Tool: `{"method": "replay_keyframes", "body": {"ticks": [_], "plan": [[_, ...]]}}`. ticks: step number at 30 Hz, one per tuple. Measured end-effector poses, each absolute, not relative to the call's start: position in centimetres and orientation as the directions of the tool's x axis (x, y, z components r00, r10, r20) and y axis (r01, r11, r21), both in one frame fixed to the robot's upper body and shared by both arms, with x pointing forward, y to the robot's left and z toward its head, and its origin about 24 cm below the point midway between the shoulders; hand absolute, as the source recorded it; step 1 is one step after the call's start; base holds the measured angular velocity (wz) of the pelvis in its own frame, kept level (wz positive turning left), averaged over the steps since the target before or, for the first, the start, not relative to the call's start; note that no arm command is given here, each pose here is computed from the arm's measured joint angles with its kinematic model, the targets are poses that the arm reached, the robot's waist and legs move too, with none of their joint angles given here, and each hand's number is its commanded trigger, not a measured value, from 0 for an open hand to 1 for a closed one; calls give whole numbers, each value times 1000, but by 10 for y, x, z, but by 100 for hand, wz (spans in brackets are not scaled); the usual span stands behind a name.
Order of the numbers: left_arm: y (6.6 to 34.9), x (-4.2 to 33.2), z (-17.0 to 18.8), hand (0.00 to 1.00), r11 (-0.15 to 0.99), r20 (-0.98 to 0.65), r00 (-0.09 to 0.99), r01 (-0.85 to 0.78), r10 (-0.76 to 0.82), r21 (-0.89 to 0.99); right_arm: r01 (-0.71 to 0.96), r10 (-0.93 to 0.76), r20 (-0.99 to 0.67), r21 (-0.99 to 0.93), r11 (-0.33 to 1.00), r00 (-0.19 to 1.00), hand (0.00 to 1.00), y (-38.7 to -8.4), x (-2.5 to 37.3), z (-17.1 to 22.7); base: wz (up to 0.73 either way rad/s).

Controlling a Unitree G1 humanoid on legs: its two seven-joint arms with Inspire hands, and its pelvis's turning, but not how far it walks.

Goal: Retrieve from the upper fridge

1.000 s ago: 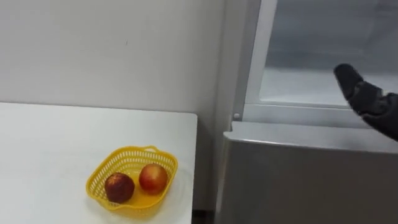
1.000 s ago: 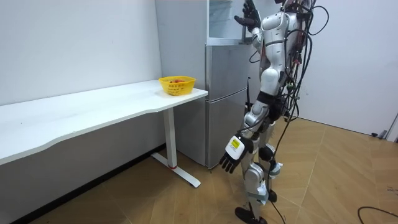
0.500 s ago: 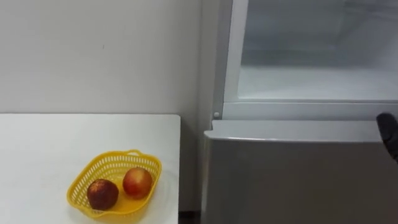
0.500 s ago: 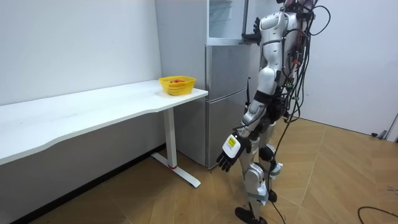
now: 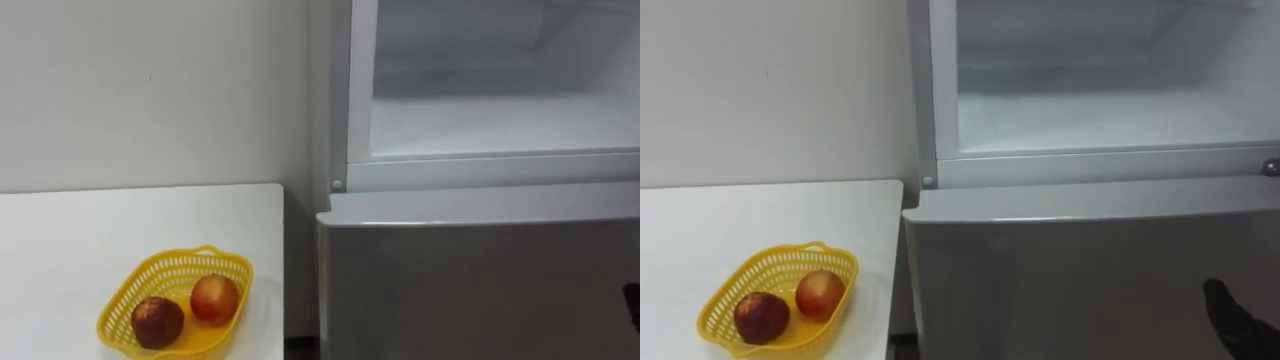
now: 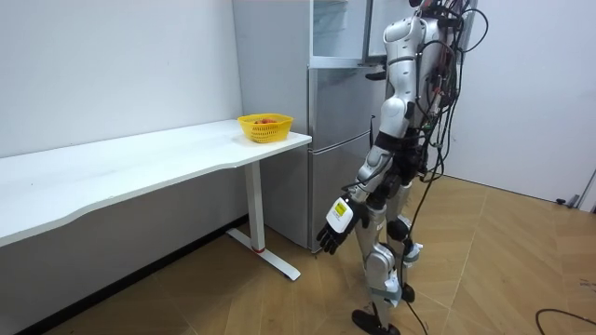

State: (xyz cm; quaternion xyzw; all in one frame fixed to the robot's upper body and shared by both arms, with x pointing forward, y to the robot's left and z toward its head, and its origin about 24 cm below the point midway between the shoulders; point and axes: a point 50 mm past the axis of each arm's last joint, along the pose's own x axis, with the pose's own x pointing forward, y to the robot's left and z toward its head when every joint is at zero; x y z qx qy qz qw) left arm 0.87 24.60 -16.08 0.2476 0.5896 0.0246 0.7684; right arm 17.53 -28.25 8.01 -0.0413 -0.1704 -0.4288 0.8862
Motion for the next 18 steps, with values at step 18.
{"method": "replay_keyframes", "body": {"ticks": [18], "plan": [[247,11,-158,0,878,-885,323,235,335,417,989,-965,-249,141,44,79,0,-331,117,-8,0]]}}
